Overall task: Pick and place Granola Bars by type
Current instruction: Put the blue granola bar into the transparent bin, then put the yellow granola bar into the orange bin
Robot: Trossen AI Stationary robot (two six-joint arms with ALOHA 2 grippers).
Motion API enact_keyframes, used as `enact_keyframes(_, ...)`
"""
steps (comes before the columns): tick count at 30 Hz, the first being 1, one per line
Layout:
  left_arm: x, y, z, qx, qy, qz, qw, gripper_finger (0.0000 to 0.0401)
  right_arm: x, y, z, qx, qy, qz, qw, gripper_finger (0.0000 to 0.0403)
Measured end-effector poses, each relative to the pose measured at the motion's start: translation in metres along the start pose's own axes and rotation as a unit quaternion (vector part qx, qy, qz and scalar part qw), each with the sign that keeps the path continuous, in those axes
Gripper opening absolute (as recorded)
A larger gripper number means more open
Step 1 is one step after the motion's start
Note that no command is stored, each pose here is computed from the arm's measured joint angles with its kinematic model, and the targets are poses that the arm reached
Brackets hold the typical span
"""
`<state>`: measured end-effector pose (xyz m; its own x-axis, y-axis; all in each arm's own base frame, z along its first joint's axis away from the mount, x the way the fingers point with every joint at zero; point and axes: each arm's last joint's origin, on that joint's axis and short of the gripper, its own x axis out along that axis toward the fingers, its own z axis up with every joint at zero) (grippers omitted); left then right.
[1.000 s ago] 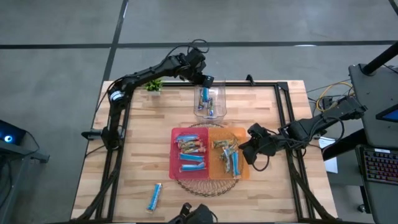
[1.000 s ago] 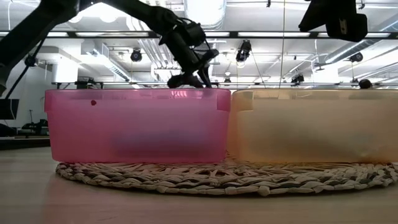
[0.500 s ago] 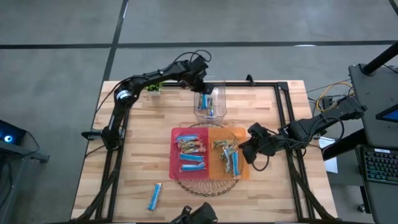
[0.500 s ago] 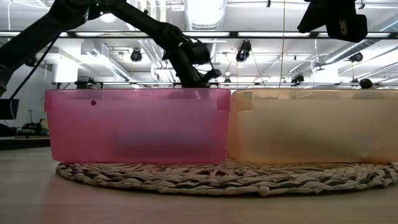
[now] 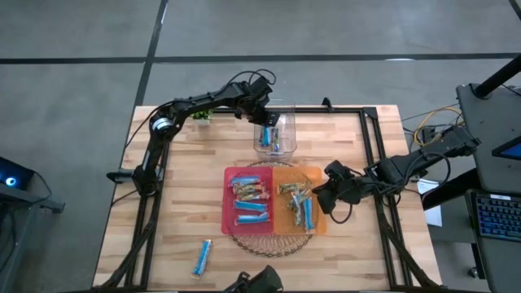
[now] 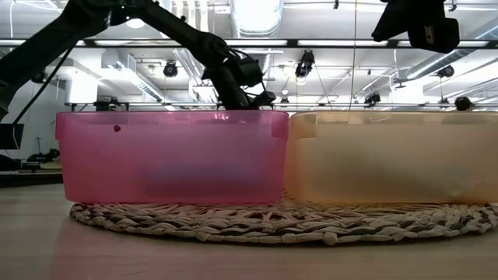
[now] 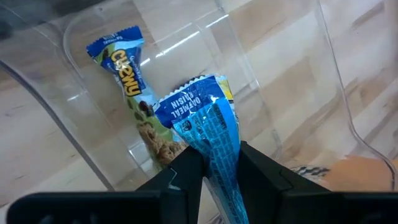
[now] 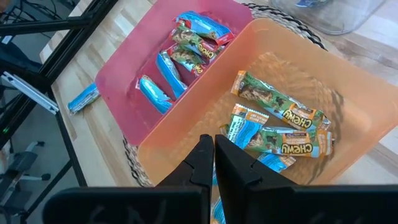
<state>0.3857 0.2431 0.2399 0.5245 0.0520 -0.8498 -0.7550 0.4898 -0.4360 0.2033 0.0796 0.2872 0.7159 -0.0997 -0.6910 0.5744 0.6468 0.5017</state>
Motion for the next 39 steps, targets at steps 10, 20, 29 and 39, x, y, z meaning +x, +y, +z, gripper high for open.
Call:
enact_keyframes(10, -0.0001, -0.0004, -0.0001, 0.004, 0.000, -0.001, 1.000, 0.0076, -0.0001, 0.0001, -0.0002, 0.000, 0.000, 0.000, 1.000, 0.0009)
enact_keyframes(20, 0.0001, -0.0009, -0.0005, 0.024, 0.001, -0.001, 1.000, 0.0076, -0.0001, 0.0001, -0.0001, 0.000, 0.000, 0.000, 1.000, 0.0009)
enact_keyframes(29, 0.0002, -0.0021, -0.0013, 0.027, 0.002, -0.002, 1.000, 0.0125, -0.0001, 0.0001, -0.0001, 0.000, 0.000, 0.000, 1.000, 0.0009)
enact_keyframes(39, -0.0004, -0.0023, -0.0013, 0.004, 0.001, -0.002, 1.000, 0.0167, -0.0001, 0.0001, -0.0002, 0.000, 0.001, 0.000, 1.000, 0.0009)
